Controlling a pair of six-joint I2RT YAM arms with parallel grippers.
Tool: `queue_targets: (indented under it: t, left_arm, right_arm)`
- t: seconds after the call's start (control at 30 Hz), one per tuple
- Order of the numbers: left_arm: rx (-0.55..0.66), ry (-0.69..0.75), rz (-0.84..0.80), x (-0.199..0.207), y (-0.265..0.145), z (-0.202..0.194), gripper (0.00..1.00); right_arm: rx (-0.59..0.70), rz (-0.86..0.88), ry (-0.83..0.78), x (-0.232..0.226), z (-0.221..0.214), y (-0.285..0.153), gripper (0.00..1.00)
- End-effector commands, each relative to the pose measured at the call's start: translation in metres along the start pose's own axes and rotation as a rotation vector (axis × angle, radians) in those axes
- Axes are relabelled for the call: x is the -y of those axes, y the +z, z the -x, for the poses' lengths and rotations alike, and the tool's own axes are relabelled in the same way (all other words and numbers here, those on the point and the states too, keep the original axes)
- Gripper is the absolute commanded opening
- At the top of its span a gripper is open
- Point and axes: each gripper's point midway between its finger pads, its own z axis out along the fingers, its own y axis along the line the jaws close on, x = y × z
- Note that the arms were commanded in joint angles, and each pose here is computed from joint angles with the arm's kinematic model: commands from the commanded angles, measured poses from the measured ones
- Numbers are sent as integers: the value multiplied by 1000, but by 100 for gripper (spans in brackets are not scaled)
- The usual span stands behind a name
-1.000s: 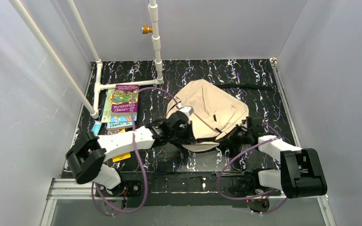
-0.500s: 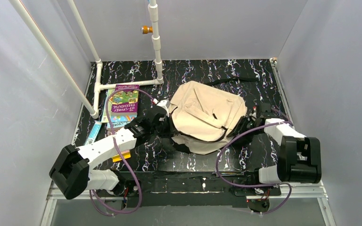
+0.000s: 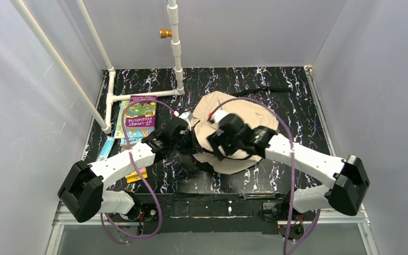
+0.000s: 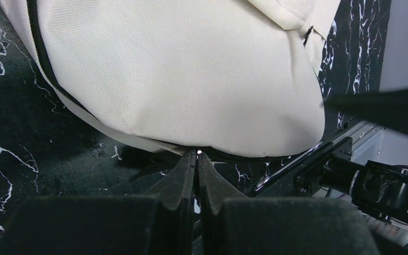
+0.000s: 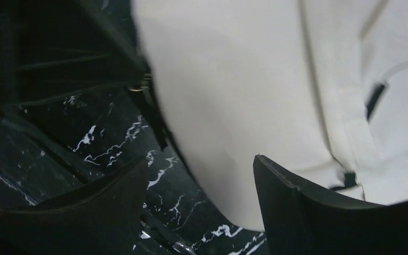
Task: Pack the student bag
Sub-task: Unzip the student bag at the center of the board.
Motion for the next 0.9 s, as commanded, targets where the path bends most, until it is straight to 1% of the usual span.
queue_targets:
  t: [0.0,0.1,0.13,0.17,0.2,0.27,0.33,0.37,0.4,0.43,0.5,0.63,0.87]
  left_arm:
    - [39,-21,-42,14,-15,11,0]
    - [40,-46,-63,17,-15,9,0]
    - [40,-50,-66,17,-16,9,0]
    - [40,-51,-65,16,-16,8,0]
    - [38,-51,-59,15,-17,7,0]
    - [45,-53,-50,13,-19,8,0]
    - [57,-53,-40,12,-20,10,0]
    - [60,-52,-33,11,-20,11,0]
    - [63,-50,-26,11,-19,13,0]
    - [68,-48,-19,11,-19,15,0]
    - [81,-44,26,6,-20,21,0]
    - [117,-70,167,-19,-26,37,0]
    - [138,-147,278,-72,-29,58,0]
  right_arm:
    - [135,20,-261,-36,37,11,79]
    - [170,17,-274,-39,45,26,76]
    - [167,-4,-270,-36,45,30,74]
    - [157,-15,-266,-35,43,33,70]
    - [146,-11,-265,-35,39,37,63]
    - [127,-2,-251,-36,31,42,43]
    - [108,-9,-223,-34,22,45,25]
    - [100,-11,-210,-33,17,46,14]
    - [92,-20,-194,-31,12,47,6]
    - [82,-36,-174,-27,7,46,1]
    - [70,-92,-141,-16,-3,43,1]
    - [77,-111,-75,-7,-20,33,1]
    - [79,-144,-30,8,-42,15,1]
